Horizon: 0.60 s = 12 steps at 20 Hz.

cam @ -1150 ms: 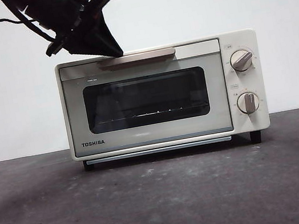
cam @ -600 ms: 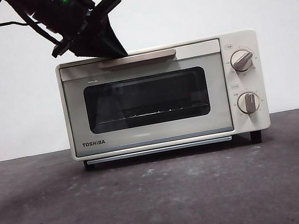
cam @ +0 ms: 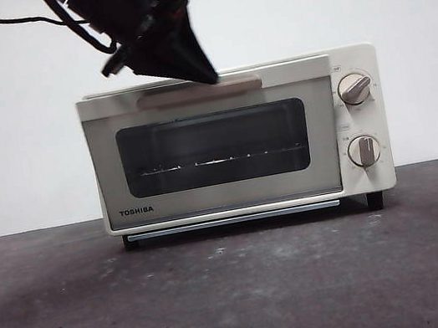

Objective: Eggoven

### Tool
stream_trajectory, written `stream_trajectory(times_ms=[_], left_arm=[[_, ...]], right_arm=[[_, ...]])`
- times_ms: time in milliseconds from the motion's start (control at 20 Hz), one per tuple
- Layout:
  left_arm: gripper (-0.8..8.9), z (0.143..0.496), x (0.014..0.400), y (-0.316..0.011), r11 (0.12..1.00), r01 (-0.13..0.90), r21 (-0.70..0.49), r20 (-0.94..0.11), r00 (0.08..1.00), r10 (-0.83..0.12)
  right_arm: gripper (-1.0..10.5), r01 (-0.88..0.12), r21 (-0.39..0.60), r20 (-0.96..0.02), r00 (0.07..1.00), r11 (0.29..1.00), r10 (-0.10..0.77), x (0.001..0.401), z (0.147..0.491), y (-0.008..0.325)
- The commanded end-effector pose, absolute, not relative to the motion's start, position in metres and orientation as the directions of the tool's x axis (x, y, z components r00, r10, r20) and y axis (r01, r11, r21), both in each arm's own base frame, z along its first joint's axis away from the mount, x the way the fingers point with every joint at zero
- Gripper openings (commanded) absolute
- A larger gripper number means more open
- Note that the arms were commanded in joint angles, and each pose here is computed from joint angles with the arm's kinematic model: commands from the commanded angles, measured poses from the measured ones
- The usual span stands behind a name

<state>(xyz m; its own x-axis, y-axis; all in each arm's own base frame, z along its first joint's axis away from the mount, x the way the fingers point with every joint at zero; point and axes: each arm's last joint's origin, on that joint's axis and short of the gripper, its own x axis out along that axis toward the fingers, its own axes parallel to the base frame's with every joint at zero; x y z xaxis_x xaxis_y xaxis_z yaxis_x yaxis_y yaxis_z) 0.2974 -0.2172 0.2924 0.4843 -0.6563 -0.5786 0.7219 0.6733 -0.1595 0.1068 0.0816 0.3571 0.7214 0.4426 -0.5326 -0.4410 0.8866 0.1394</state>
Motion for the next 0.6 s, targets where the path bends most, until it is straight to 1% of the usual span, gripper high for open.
stream_trajectory(times_ms=[50,450,600], left_arm=[[0.07,0.259,0.291,-0.227,0.677,0.718,-0.162,-0.714,0.387,-0.583],[0.07,0.26,0.253,-0.245,0.609,0.769,-0.192,-0.79,0.246,-0.561],[0.07,0.277,0.24,-0.245,0.598,0.776,-0.203,-0.766,0.255,-0.591]], right_arm=[[0.0,-0.458,0.136,-0.509,0.729,0.879,0.458,0.107,0.363,0.084],[0.0,-0.458,0.139,-0.501,0.733,0.878,0.461,0.108,0.363,0.084],[0.0,-0.456,0.138,-0.509,0.729,0.879,0.458,0.114,0.362,0.089]])
